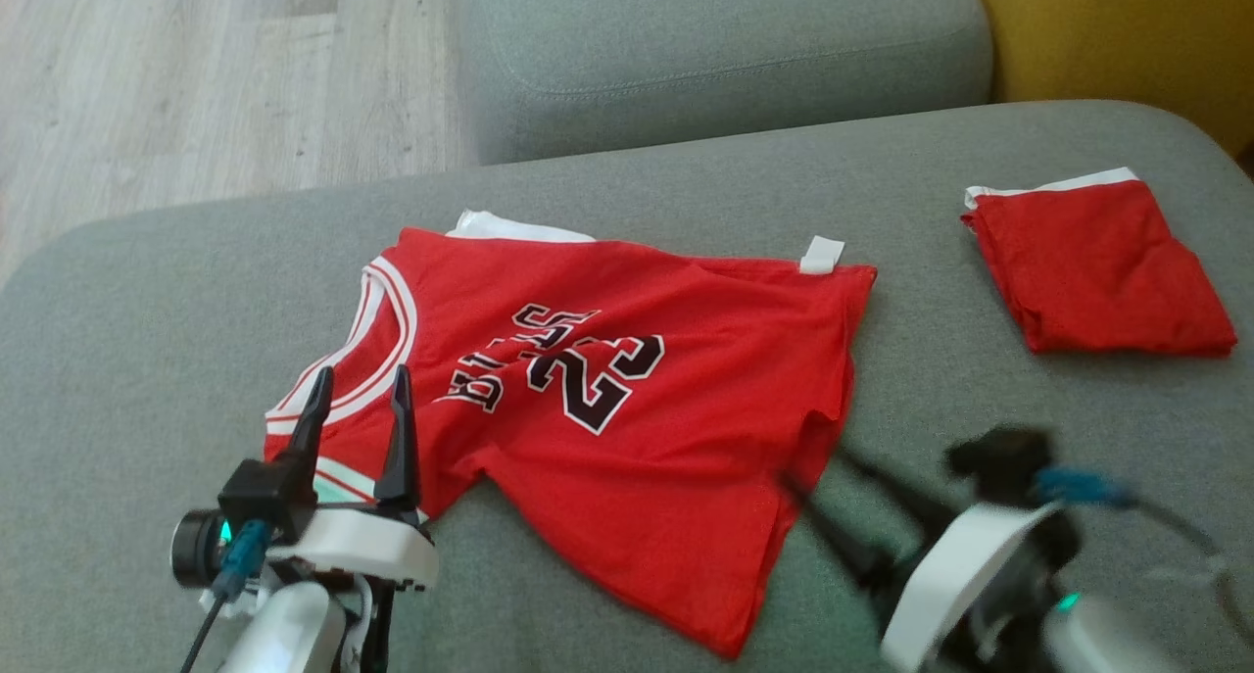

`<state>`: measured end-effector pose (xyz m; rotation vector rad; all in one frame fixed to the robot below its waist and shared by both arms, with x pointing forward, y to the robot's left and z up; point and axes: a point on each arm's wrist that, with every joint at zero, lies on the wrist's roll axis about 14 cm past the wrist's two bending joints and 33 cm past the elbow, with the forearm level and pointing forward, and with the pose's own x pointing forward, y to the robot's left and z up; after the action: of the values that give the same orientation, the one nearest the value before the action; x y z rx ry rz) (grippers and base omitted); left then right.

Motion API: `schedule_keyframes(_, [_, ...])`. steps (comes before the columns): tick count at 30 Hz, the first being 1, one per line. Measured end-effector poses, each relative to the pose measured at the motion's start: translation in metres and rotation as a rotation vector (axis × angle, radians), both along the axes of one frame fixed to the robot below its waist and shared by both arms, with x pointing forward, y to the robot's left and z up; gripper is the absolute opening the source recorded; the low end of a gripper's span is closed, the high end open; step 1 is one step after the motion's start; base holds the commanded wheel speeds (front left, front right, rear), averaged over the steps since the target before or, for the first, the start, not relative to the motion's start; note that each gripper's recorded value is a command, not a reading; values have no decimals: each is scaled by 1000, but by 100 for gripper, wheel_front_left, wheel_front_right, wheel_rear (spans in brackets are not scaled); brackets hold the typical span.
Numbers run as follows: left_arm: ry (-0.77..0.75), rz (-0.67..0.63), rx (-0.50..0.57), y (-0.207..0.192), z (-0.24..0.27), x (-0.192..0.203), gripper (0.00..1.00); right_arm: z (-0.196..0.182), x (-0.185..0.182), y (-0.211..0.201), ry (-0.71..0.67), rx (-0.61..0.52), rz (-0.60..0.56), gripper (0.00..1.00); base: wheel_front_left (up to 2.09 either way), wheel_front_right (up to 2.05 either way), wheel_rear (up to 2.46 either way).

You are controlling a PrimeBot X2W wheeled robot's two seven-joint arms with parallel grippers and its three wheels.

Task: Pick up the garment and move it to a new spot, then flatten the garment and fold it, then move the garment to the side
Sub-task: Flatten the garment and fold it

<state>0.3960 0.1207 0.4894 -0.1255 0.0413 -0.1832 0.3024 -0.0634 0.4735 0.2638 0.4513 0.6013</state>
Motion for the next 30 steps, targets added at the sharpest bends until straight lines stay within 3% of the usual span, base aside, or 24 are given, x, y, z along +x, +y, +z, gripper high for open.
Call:
schedule_keyframes(7, [-6,6,-6,2,2,5,100,63,68,-47,-345,-39,-230,100,0,0,0])
schedule_keyframes(11, [8,11,-12,4,-3,7,100,63,89,-73,-430,-101,-364,100,0,0,0])
schedule_keyframes(21, [58,37,-20,12,-22,17,100,-1,108,-90,-287,-166,-463,100,0,0,0])
schedule_keyframes(30, [81,36,-27,8,-33,32,100,-40,162,-107,-95,-227,-502,100,0,0,0])
